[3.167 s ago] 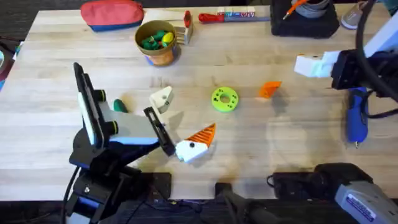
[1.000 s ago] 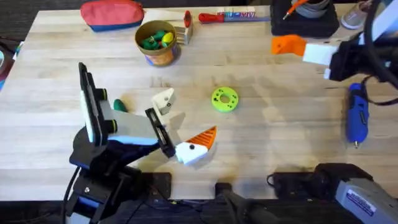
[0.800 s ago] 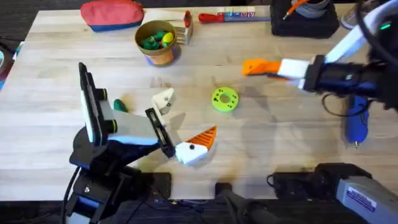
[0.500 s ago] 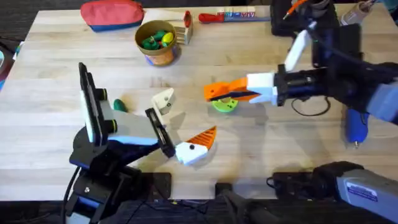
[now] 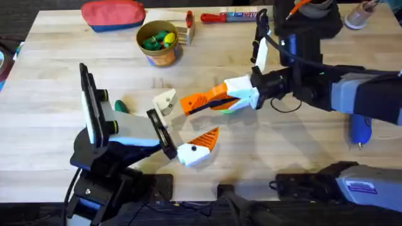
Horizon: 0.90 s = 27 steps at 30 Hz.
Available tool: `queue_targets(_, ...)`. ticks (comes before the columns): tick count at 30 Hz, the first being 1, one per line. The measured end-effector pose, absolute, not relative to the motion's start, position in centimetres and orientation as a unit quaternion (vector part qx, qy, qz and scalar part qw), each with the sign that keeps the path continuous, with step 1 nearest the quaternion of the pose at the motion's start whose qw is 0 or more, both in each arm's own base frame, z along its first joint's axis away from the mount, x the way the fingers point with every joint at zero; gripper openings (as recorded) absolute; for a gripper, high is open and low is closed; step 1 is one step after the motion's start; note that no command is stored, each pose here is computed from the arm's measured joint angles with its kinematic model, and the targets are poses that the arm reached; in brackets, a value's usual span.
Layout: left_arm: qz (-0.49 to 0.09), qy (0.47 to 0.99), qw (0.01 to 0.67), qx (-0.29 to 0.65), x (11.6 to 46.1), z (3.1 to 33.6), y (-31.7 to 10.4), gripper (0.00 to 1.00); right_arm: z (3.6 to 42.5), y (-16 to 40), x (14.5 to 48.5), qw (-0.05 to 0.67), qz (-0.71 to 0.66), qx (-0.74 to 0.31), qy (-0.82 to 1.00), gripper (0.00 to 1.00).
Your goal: Pick up the gripper from the table and insert it into the empty holder that is missing its gripper. Then pick up a screw, insert it into the mounting hole, and use the screwdriver to tighten it. Finally, clean up the table by picking up the vegetable and placing it into the bucket.
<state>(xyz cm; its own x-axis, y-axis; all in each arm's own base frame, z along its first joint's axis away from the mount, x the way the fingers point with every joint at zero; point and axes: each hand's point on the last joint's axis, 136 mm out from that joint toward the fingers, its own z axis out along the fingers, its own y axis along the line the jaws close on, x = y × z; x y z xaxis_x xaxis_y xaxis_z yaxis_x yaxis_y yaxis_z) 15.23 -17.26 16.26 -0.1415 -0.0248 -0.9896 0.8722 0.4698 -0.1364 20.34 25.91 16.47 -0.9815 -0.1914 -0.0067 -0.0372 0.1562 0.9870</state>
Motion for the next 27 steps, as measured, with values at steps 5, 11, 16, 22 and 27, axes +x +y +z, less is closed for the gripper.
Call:
queue_targets(5,-0.396,0.643,0.566,0.329,15.2,16.3,-17.3,0.985,16.4,26.6,20.6,0.06,-0.648,0.081,-0.755,0.003)
queue_targets(11,-0.394,0.645,0.568,0.327,15.3,16.3,-17.2,0.985,15.9,27.8,20.5,0.073,-0.649,0.084,-0.753,0.003)
queue_targets(16,-0.392,0.646,0.569,0.325,15.4,16.3,-17.2,0.985,15.8,28.0,20.7,0.077,-0.65,0.08,-0.752,0.003)
queue_targets(22,-0.392,0.646,0.569,0.325,15.4,16.3,-17.1,0.987,16.0,28.0,20.7,0.083,-0.651,0.077,-0.751,0.003)
queue_targets(27,-0.391,0.646,0.57,0.325,15.5,16.3,-17.1,0.985,16.2,28.1,20.8,0.081,-0.652,0.078,-0.75,0.003)
